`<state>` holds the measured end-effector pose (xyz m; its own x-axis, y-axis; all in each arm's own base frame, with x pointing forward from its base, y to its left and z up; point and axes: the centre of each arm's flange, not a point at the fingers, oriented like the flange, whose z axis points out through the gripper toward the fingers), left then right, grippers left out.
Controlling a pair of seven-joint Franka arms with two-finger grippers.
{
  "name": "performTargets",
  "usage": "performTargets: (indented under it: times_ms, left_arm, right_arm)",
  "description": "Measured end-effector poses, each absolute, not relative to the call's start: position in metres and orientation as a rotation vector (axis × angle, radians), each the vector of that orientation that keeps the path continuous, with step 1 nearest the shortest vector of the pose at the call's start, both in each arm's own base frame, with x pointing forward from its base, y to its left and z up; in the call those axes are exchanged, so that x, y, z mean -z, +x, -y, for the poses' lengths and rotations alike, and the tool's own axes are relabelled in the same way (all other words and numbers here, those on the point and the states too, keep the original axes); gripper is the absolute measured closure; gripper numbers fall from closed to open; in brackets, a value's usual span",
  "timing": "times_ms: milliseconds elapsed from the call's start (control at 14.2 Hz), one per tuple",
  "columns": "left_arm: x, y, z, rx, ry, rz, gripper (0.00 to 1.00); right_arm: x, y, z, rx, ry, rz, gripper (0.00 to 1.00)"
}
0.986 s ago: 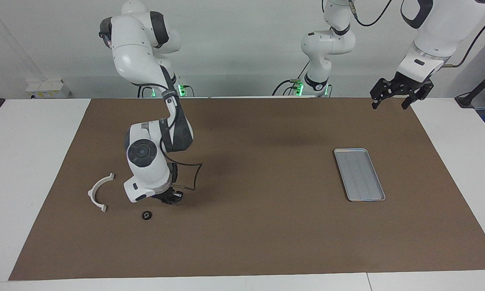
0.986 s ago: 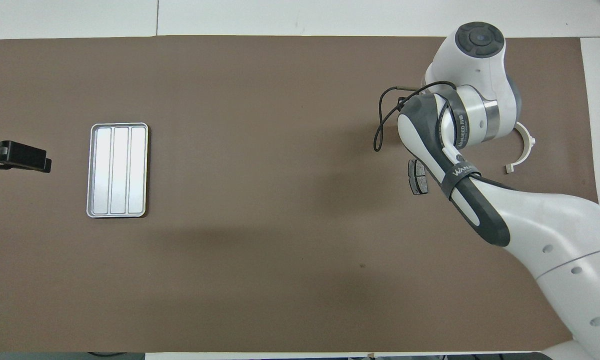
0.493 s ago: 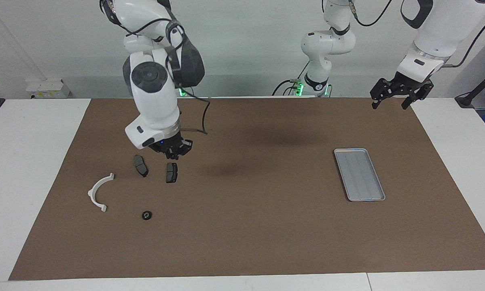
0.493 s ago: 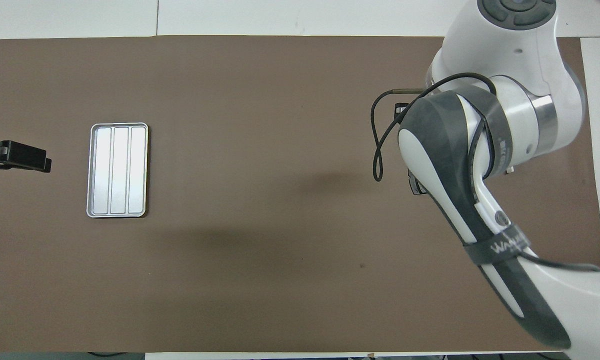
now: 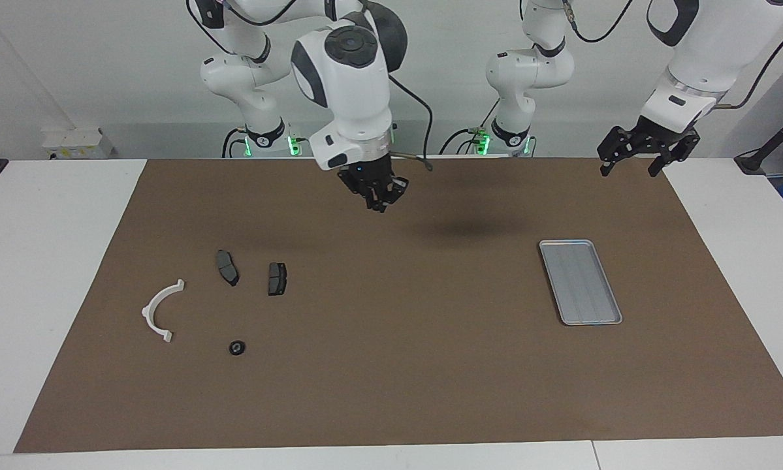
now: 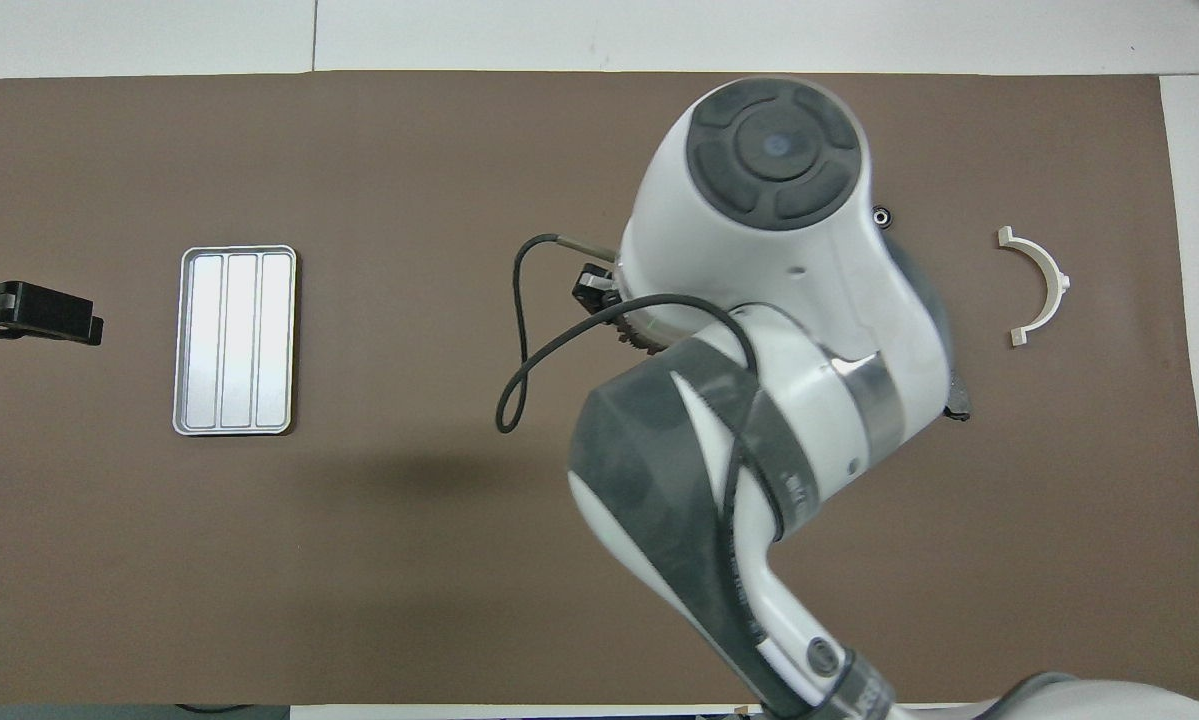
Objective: Pick bearing gear from pile to tray
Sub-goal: 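Carry the gear to the table center and release it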
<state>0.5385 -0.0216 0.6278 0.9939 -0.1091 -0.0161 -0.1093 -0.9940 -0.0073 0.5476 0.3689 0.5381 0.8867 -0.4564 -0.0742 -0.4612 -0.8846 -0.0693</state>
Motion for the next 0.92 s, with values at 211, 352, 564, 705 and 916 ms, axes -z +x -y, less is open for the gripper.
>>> performTargets:
  times_ms: [211, 352, 564, 705, 916]
  left_arm:
    - [-0.628, 0.539, 0.022, -0.025, -3.129, -0.171, 0.00]
    - [-0.628, 0.539, 0.022, -0.025, -3.129, -0.171, 0.00]
    - [-0.628, 0.539, 0.022, -0.025, -3.129, -0.171, 0.00]
    - [-0.628, 0.539, 0.022, -0.025, -3.129, -0.172, 0.00]
    - [-0.628, 0.539, 0.022, -0.025, -3.129, -0.172, 0.00]
  right_arm:
    - [-0.495, 0.542, -0.411, -0.092, -2.944, -0.807, 0.76]
    - [-0.460, 0.550, -0.421, -0.096, -2.932, -0.844, 0.76]
    - [-0.403, 0.549, -0.445, -0.081, -2.965, -0.868, 0.76]
    - [-0.361, 0.545, -0.467, -0.029, -2.981, -0.883, 0.76]
    - [-0.320, 0.552, -0.471, 0.002, -2.985, -0.881, 0.76]
